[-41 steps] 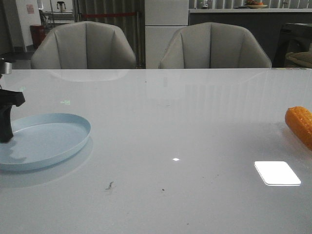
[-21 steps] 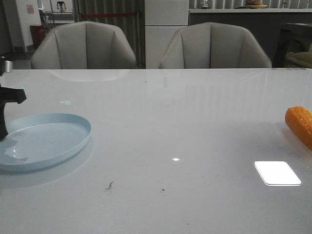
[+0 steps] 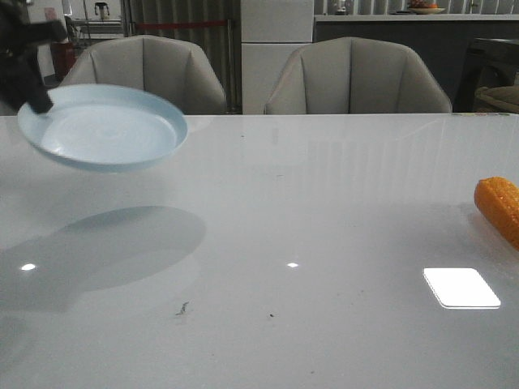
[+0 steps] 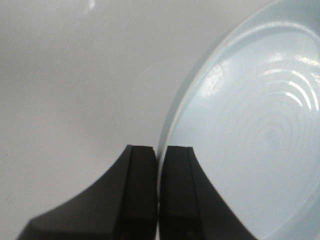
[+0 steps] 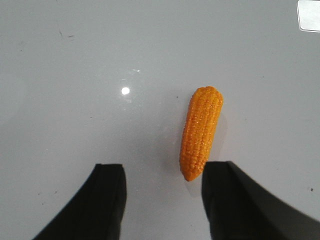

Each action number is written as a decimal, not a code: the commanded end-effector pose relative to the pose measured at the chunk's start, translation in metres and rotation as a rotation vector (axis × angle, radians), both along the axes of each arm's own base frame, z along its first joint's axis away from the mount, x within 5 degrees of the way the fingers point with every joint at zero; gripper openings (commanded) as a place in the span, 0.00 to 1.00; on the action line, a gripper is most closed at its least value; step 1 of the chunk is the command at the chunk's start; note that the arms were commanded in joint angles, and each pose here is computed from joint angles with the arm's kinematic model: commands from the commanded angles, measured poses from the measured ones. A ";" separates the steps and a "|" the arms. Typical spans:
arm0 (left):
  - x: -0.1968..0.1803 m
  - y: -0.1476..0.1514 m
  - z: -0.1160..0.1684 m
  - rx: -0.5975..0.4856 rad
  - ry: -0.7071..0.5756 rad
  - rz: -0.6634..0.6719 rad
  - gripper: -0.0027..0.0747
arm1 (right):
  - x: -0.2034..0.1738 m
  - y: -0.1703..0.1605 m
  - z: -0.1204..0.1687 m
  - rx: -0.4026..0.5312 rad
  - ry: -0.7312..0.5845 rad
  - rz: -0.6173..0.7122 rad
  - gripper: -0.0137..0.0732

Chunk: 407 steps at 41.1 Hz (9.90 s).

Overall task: Place corn on plate with both arms
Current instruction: 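Grip the plate rim with the left gripper and lift it toward table center, then set the plate down at table center and open the left gripper, then raise the left gripper away from the plate, then lower the right gripper over the orange corn cob and close on it, then lift the corn cob with the right gripper, then carry the corn over the plate and lower it onto the plate, then open the right gripper to release the corn and raise it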

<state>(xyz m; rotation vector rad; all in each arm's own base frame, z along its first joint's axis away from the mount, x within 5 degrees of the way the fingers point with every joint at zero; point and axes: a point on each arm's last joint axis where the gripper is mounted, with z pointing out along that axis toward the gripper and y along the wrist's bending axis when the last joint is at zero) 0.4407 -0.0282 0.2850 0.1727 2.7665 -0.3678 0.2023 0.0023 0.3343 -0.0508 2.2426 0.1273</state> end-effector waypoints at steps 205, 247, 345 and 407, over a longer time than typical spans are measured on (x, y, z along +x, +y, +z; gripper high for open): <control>-0.317 0.030 0.056 0.275 -0.895 0.136 0.36 | 0.196 -0.022 -0.111 -0.088 0.482 -0.005 0.88; -0.317 0.030 0.056 0.279 -0.895 0.134 0.36 | 0.211 -0.016 -0.115 -0.083 0.451 0.007 0.59; -0.317 0.030 0.056 0.278 -0.889 0.133 0.36 | 0.176 0.178 0.023 -0.123 0.191 0.488 0.81; -0.317 0.030 0.055 0.273 -0.882 0.133 0.36 | -0.083 -0.011 -0.010 -0.134 -0.033 -0.062 0.81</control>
